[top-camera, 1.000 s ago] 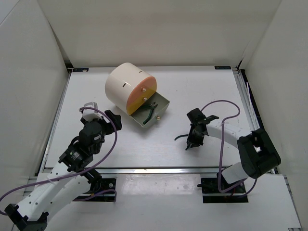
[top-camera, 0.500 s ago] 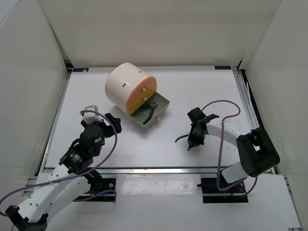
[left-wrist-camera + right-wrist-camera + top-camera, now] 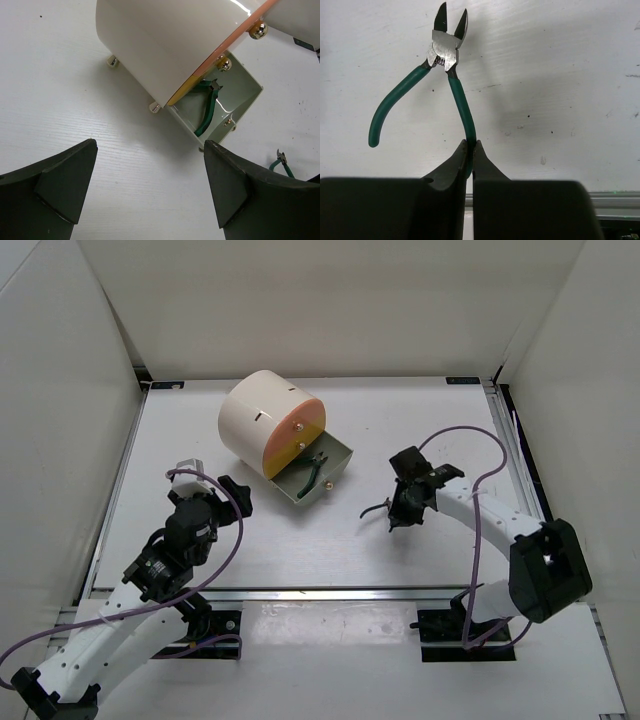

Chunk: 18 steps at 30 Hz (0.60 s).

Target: Sort the tools into containers

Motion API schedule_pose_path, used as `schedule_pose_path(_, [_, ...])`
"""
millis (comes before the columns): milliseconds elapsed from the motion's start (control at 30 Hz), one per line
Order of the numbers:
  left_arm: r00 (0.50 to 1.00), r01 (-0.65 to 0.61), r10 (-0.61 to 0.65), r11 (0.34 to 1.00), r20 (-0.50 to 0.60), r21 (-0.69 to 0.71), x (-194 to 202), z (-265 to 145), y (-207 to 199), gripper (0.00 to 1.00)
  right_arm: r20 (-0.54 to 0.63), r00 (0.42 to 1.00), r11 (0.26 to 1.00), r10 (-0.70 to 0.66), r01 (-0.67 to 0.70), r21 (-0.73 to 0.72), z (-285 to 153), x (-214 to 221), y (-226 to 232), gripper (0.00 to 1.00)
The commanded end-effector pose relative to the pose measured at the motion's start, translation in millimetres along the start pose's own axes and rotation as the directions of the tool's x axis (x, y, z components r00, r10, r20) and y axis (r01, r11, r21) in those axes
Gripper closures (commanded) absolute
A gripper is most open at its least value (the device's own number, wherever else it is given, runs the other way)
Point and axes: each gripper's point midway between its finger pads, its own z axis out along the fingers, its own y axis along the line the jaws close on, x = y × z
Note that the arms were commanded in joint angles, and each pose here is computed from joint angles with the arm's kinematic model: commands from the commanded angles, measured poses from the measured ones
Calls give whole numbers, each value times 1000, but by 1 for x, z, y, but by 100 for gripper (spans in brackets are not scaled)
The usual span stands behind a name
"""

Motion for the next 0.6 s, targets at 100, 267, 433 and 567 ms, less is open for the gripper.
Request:
schedule_pose_path(100, [1000,17,-17,1000,5,12,-1,-1,-1,1,133,991,999,-32,38,-37,-45,-32,25,100])
schedule_pose_path(267, [1000,18,-18,1000,7,20,-3,-1,-4,1,189,980,994,-64,79,-74,-66,-45,48,100])
schedule_pose_path(433, [1000,19,-19,1000,7,19,-4,-1,-4,1,217,966,985,-140,159,-72,-74,-50,82,100])
schedule_pose_path(567, [1000,21,-21,999,11,25,-6,-1,-6,1,246,952,978,-180,200,-57,-72,-61,113,100])
